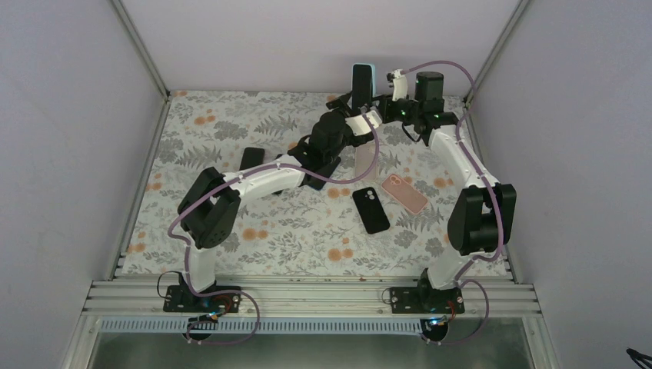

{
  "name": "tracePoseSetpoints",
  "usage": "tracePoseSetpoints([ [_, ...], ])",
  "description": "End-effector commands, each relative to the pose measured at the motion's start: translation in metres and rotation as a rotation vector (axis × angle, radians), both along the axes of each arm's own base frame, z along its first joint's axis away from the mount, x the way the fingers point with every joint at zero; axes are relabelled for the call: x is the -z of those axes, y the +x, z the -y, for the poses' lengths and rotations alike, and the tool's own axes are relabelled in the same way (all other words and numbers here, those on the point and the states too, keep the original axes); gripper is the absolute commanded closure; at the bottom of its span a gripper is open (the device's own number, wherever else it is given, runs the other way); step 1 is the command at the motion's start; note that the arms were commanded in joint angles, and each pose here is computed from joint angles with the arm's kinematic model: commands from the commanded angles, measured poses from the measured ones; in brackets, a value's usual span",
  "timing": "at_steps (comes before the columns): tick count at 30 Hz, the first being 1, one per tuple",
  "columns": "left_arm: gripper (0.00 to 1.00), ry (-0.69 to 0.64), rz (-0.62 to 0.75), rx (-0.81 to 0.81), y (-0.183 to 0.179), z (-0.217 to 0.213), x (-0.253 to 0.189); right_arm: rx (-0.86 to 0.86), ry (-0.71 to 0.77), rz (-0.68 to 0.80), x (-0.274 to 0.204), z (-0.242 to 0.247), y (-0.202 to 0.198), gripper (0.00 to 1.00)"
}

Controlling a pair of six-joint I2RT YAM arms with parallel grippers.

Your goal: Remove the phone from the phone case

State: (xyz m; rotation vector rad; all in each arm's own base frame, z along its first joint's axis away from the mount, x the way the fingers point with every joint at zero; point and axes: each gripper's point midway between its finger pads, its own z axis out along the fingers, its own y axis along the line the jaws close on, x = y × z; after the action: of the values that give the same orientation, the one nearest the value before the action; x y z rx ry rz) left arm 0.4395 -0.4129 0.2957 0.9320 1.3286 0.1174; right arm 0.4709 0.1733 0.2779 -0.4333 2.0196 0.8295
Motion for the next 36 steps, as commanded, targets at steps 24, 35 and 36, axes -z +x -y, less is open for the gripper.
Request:
tracePoseSetpoints([
  [24, 0.00, -0.006, 0.540, -0.382, 0.011, -0.073, -0.086, -0.093, 0.085, 0.082, -0.027, -0.032, -0.045, 0.97],
  [35, 0.50, 0.017, 0.624, -0.339, 0.007, -0.072, -0.080, -0.135, 0.083, 0.030, -0.004, -0.048, -0.051, 0.97],
  [36, 0.51, 0.024, 0.639, -0.344, 0.007, -0.071, -0.081, -0.138, 0.082, 0.026, -0.002, -0.049, -0.052, 0.97],
])
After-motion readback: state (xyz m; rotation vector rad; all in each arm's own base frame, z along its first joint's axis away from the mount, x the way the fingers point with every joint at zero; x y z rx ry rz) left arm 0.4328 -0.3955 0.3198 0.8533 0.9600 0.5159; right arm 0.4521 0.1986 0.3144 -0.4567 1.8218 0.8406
